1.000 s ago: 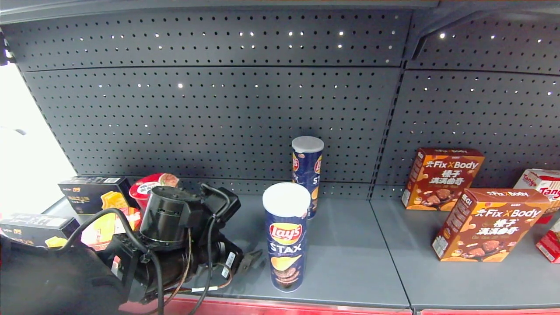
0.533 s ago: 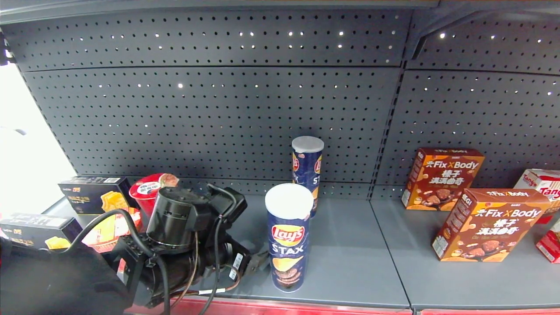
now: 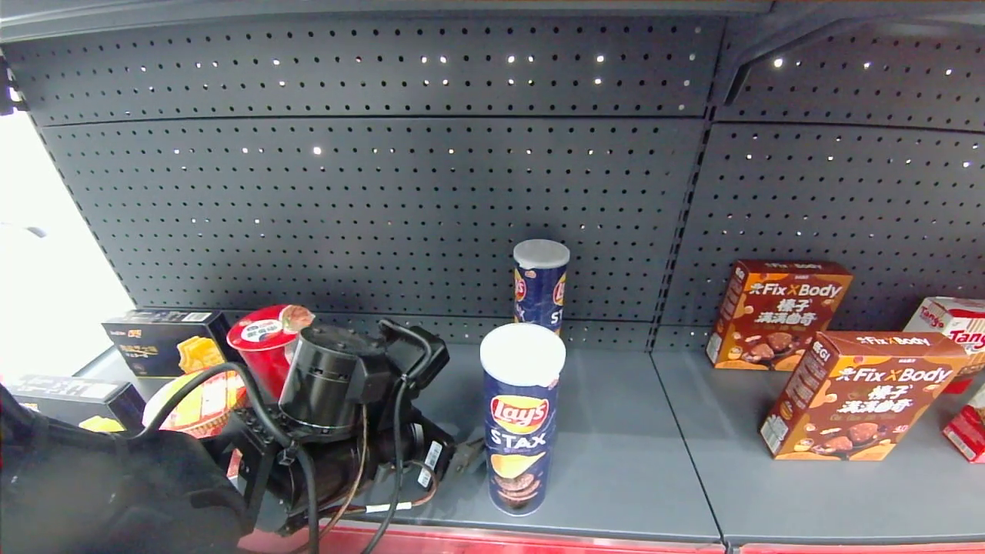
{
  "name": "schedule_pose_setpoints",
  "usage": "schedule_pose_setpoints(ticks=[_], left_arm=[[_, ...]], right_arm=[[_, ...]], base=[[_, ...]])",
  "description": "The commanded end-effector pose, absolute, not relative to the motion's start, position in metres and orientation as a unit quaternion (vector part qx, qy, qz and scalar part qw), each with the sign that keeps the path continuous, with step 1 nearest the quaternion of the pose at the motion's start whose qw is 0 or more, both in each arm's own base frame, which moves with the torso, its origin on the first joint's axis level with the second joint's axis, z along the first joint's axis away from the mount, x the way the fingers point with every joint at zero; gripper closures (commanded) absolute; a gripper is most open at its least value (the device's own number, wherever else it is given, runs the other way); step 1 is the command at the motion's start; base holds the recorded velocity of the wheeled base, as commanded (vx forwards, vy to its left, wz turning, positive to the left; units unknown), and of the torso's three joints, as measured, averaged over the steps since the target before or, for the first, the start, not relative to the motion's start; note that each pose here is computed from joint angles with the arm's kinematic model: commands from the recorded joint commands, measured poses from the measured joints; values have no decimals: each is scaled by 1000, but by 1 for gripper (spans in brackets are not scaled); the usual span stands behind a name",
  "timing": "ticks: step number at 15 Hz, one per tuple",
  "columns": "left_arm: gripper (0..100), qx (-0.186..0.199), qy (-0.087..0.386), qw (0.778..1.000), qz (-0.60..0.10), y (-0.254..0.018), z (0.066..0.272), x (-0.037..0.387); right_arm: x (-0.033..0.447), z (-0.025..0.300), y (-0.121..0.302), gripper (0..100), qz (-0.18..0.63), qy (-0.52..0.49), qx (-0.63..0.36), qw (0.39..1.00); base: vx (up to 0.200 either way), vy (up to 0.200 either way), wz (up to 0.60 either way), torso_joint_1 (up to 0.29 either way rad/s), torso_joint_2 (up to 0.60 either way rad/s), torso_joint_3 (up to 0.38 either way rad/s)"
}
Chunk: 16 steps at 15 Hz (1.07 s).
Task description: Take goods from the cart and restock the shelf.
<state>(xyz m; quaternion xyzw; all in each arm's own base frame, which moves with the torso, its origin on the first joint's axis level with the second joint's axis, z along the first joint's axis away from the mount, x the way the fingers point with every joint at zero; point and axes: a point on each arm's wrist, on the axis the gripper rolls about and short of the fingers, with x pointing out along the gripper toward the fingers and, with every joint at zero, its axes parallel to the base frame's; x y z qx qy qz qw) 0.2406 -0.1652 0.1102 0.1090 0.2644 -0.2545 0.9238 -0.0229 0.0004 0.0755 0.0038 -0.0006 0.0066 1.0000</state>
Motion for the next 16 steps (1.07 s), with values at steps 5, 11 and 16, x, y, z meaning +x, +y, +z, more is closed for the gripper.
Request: schedule_pose_setpoints(ticks=[5,11,16], left_arm=[[0,113,262,923,-259,-174,110,243],[0,114,260,923,-261,-178,110,243],[0,123,276,923,-241,-171,102,241]], right_arm=[[-23,75,0,0,7,0,4,1000],[-23,75,0,0,7,0,4,1000],[-23,75,0,0,7,0,4,1000]], base=[[0,0,0,0,0,0],[0,0,0,0,0,0],[0,0,0,0,0,0]])
